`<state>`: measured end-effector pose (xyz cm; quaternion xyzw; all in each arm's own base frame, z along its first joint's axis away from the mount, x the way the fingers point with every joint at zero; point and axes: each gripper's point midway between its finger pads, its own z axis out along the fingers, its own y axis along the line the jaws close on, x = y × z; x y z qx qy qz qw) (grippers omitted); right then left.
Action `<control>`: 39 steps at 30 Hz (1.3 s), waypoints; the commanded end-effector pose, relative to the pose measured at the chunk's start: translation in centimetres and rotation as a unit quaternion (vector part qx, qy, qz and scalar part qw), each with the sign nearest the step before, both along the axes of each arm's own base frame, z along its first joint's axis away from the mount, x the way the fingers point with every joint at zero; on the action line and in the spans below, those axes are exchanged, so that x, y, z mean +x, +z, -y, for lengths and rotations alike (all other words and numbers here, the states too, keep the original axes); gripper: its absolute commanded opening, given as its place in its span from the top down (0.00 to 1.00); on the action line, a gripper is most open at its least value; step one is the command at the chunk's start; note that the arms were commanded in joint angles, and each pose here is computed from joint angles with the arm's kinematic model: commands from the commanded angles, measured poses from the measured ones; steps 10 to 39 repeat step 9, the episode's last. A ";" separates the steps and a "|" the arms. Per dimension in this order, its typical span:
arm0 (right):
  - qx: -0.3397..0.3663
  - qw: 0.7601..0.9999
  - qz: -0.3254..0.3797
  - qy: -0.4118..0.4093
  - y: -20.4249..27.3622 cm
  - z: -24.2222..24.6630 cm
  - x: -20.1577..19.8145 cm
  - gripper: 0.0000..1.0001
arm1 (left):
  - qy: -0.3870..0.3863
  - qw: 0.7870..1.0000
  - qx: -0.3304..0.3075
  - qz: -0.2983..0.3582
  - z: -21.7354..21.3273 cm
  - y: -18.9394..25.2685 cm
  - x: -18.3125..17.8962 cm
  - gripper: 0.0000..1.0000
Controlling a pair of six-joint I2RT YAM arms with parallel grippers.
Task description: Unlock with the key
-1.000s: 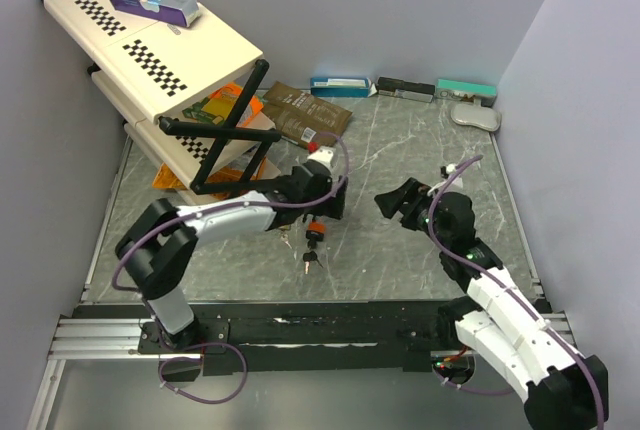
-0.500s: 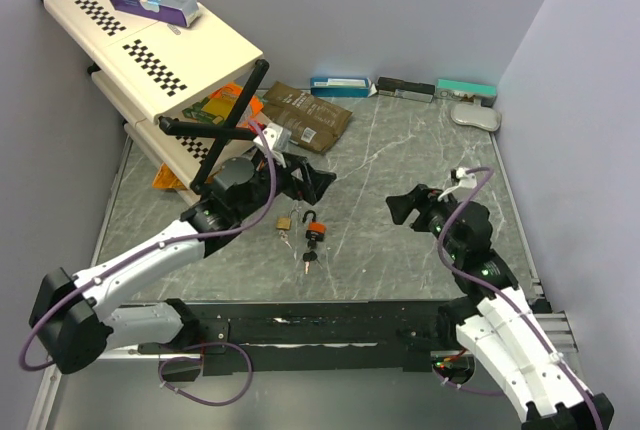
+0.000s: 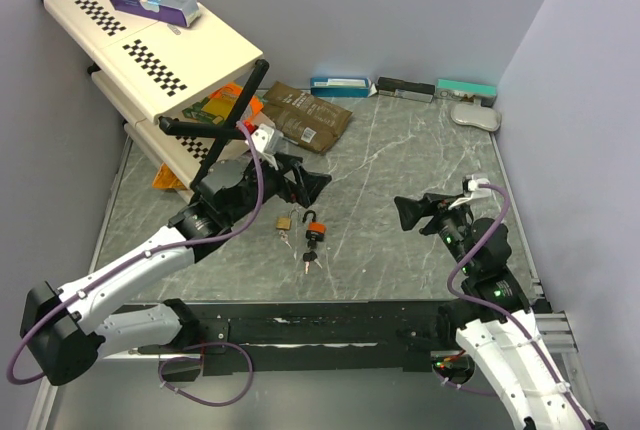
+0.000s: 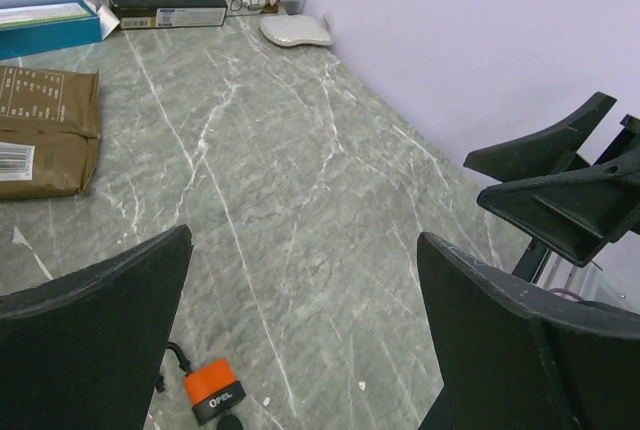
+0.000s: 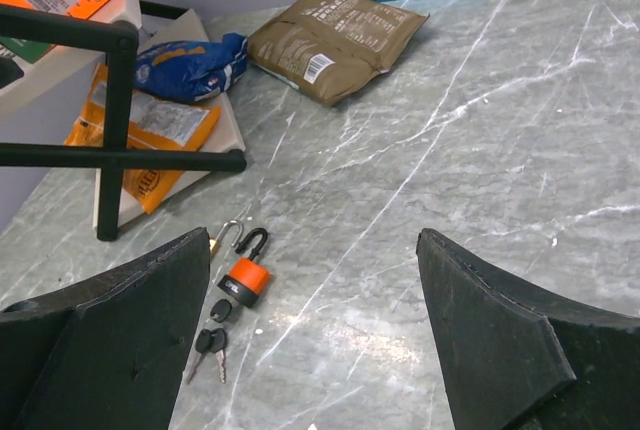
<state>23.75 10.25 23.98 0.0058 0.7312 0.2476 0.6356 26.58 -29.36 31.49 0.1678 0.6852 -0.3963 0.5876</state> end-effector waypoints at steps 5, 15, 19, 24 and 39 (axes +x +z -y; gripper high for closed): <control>-0.002 0.999 0.032 0.015 1.8 -0.4 -0.1 0.11 | 0.007 1.000 -0.007 0.014 -0.3 1.5 0.1 0.01; 0.002 0.999 0.038 0.025 2.0 -0.7 -0.3 0.11 | 0.007 1.000 -0.009 0.016 -0.4 1.9 0.0 0.00; 0.002 0.999 0.038 0.025 2.0 -0.7 -0.3 0.11 | 0.007 1.000 -0.009 0.016 -0.4 1.9 0.0 0.00; 0.002 0.999 0.038 0.025 2.0 -0.7 -0.3 0.11 | 0.007 1.000 -0.009 0.016 -0.4 1.9 0.0 0.00; 0.002 0.999 0.038 0.025 2.0 -0.7 -0.3 0.11 | 0.007 1.000 -0.009 0.016 -0.4 1.9 0.0 0.00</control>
